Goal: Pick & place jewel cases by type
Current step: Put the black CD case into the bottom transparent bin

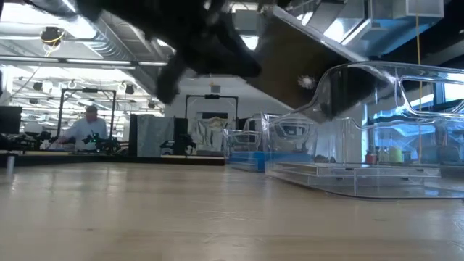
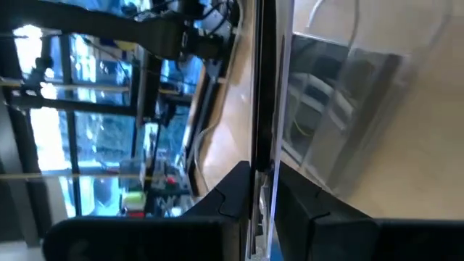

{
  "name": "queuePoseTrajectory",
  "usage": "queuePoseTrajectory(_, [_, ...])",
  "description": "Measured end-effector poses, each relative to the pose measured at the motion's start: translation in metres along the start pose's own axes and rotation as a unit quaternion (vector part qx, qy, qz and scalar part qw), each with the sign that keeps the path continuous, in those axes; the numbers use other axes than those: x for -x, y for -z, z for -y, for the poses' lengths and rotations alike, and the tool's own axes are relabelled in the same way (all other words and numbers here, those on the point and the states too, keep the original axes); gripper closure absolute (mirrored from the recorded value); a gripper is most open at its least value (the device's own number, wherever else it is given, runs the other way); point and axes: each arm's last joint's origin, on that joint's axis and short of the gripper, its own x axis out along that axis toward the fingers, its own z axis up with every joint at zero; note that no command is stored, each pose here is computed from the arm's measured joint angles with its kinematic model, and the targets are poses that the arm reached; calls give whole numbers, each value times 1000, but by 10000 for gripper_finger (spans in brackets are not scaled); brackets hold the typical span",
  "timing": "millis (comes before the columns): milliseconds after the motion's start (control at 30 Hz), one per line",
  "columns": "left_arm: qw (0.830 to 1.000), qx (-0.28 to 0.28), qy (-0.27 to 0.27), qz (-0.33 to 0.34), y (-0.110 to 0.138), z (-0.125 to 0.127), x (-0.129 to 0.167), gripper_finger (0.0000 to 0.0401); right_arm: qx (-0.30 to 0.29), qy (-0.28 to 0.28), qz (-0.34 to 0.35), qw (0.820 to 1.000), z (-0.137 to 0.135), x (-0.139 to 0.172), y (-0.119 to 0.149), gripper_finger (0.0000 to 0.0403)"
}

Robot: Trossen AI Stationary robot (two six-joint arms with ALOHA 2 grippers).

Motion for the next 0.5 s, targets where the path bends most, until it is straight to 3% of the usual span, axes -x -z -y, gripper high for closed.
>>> queuePoseTrajectory(233, [998,-12,5,53,12,9,-29,361,9,1,-1,1000,1,-1,0,264])
queuePoseTrajectory(500, [999,-16,15,31,30,21,-50,348,7,6,-6,1000,4,-4,0,264])
